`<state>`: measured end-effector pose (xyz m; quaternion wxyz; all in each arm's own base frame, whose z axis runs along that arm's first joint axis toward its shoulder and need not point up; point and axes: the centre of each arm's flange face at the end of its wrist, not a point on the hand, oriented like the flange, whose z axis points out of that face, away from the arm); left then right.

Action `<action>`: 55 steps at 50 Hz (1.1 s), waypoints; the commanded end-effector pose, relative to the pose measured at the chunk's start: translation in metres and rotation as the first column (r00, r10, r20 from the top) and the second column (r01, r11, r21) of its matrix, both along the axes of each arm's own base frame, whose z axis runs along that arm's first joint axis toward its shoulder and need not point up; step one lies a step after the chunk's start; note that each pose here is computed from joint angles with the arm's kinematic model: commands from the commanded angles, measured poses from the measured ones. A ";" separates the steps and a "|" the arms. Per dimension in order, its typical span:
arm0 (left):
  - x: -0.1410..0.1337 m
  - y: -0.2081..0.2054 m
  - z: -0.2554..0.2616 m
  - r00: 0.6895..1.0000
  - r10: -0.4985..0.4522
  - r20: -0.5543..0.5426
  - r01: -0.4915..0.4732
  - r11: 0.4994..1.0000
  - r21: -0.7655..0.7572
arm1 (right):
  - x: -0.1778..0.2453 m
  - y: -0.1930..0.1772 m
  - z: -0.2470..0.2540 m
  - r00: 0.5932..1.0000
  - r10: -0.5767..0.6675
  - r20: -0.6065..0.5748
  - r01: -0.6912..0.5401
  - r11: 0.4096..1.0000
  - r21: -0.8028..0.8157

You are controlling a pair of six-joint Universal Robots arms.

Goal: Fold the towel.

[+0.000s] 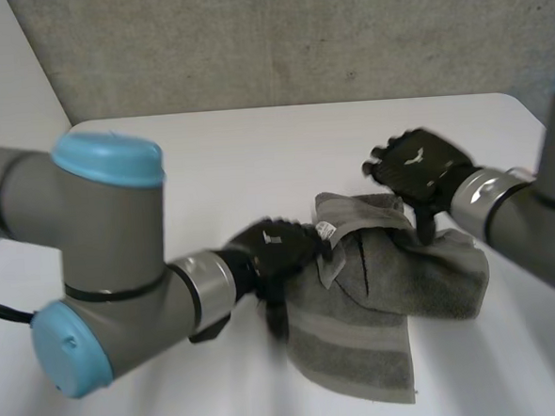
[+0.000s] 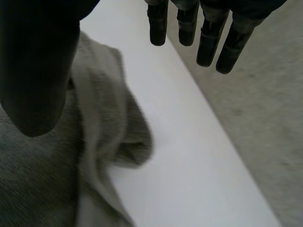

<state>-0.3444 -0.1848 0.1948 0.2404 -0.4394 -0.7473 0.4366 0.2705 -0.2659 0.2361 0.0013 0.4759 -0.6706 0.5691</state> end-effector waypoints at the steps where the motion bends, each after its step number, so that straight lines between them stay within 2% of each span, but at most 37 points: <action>1: 0.002 0.012 -0.030 0.985 -0.108 0.138 0.115 0.993 -0.040 | 0.018 -0.024 -0.057 0.992 -0.096 0.087 0.086 0.990 0.113; 5: 0.005 0.015 -0.036 0.969 -0.154 0.195 0.173 0.981 -0.085 | 0.020 -0.030 -0.071 0.986 -0.122 0.115 0.102 0.982 0.161; 10: 0.006 0.017 -0.038 0.967 -0.159 0.198 0.178 0.981 -0.081 | 0.022 -0.040 -0.077 0.978 -0.153 0.141 0.127 0.976 0.176; 12: 0.006 0.018 -0.039 0.966 -0.161 0.200 0.180 0.981 -0.077 | 0.015 -0.058 -0.067 0.948 -0.254 0.194 0.224 0.961 0.161; 13: 0.005 0.018 -0.039 0.966 -0.162 0.200 0.181 0.980 -0.078 | 0.015 -0.058 -0.067 0.947 -0.254 0.194 0.225 0.961 0.161; 15: 0.004 0.020 -0.040 0.965 -0.170 0.200 0.188 0.979 -0.075 | -0.017 -0.086 -0.053 0.839 -0.466 0.282 0.436 0.885 0.163; 16: 0.003 0.023 -0.042 0.963 -0.178 0.201 0.196 0.978 -0.074 | -0.017 -0.086 -0.053 0.838 -0.467 0.283 0.437 0.884 0.163; 17: 0.003 0.023 -0.042 0.963 -0.178 0.201 0.196 0.978 -0.074 | -0.036 -0.100 -0.046 0.771 -0.549 0.323 0.528 0.835 0.157; 18: 0.002 0.024 -0.044 0.962 -0.182 0.201 0.201 0.977 -0.075 | -0.036 -0.100 -0.046 0.770 -0.549 0.323 0.529 0.834 0.157; 19: 0.002 0.024 -0.044 0.962 -0.182 0.201 0.201 0.977 -0.075 | -0.050 -0.108 -0.042 0.727 -0.601 0.333 0.589 0.794 0.148; 20: 0.001 0.025 -0.044 0.963 -0.183 0.200 0.202 0.976 -0.080 | -0.055 -0.111 -0.041 0.721 -0.614 0.322 0.606 0.784 0.138; 25: -0.001 0.023 -0.047 0.965 -0.175 0.193 0.196 0.976 -0.096 | -0.058 -0.109 -0.047 0.759 -0.600 0.253 0.589 0.798 0.128; 31: -0.003 0.020 -0.050 0.970 -0.163 0.178 0.182 0.979 -0.092 | -0.054 -0.104 -0.052 0.784 -0.578 0.226 0.561 0.816 0.139; 46: -0.009 0.008 -0.038 0.994 -0.089 0.064 0.095 0.991 -0.094 | -0.051 -0.098 -0.055 0.799 -0.566 0.202 0.548 0.824 0.141; 51: -0.006 -0.007 -0.017 0.999 -0.026 -0.019 0.023 0.992 -0.122 | -0.052 -0.096 -0.051 0.813 -0.557 0.171 0.542 0.830 0.129; 53: -0.006 -0.007 -0.017 1.000 -0.025 -0.019 0.023 0.992 -0.122 | -0.051 -0.093 -0.046 0.828 -0.540 0.147 0.528 0.841 0.118; 55: 0.003 -0.028 -0.002 0.995 0.052 -0.080 -0.061 0.991 -0.118 | -0.050 -0.092 -0.044 0.841 -0.524 0.134 0.513 0.851 0.112</action>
